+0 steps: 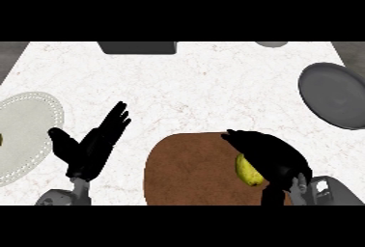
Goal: Pick the pear from the cutting board and place it in the pan
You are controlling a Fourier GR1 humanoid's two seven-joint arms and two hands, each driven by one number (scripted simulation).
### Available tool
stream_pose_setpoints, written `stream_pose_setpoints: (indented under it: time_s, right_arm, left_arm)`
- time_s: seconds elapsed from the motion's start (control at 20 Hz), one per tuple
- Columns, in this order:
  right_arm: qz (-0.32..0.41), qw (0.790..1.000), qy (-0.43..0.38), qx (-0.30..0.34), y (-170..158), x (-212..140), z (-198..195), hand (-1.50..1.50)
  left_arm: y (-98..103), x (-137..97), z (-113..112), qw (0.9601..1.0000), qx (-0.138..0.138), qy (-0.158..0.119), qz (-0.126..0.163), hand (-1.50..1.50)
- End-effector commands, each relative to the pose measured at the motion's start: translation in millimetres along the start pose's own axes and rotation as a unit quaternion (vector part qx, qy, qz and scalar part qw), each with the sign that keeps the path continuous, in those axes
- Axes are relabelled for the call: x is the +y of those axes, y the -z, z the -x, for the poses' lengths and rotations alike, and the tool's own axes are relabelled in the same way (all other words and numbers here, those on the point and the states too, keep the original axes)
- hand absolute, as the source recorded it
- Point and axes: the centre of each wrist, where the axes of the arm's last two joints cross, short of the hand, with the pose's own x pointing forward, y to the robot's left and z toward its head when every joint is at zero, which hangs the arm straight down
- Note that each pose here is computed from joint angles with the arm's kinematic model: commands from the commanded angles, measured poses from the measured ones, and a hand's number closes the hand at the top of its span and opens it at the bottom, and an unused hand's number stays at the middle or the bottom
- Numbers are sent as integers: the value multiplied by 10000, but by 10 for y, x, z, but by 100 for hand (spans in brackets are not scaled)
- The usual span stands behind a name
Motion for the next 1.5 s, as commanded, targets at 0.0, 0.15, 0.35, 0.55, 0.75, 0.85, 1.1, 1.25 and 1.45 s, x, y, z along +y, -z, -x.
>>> stream_pose_setpoints:
  time_s: [0.0, 0.15, 0.35, 0.55, 0.75, 0.85, 1.1, 1.25, 1.45]
  right_arm:
    - [129, 9982, -417, 417, 102, 82, 36, -150]
    - [69, 9989, -204, 414, 141, 46, 198, -150]
    - [144, 9991, -330, 225, 186, 246, 181, -150]
    - [118, 9988, -251, 397, 288, 271, 248, -150]
    - [125, 9988, -309, 359, 416, 535, 433, -150]
    - [374, 9990, -223, 137, 423, 568, 219, 150]
    - [798, 9927, -904, -43, 650, 352, 445, 150]
    - [913, 9910, -979, -55, 498, 254, 430, 150]
    - [1373, 9844, -1099, -64, 592, 506, 404, 150]
  left_arm:
    - [59, -73, 64, 9999, -32, -107, 82, 0]
    - [54, 30, -36, 10000, -20, -78, -15, 0]
    - [77, 25, -110, 10000, 0, 41, -29, 0]
    - [151, -43, -126, 10000, -72, 8, -36, 0]
    - [92, -47, 92, 10000, -10, -5, 17, 0]
    - [36, 52, -23, 10000, -8, 22, -83, 0]
    - [-23, -18, -85, 10000, -47, 86, 12, 0]
    - [18, -102, 1, 10000, -30, -90, 23, 0]
    - [-63, -40, -53, 10000, -46, 50, 19, 0]
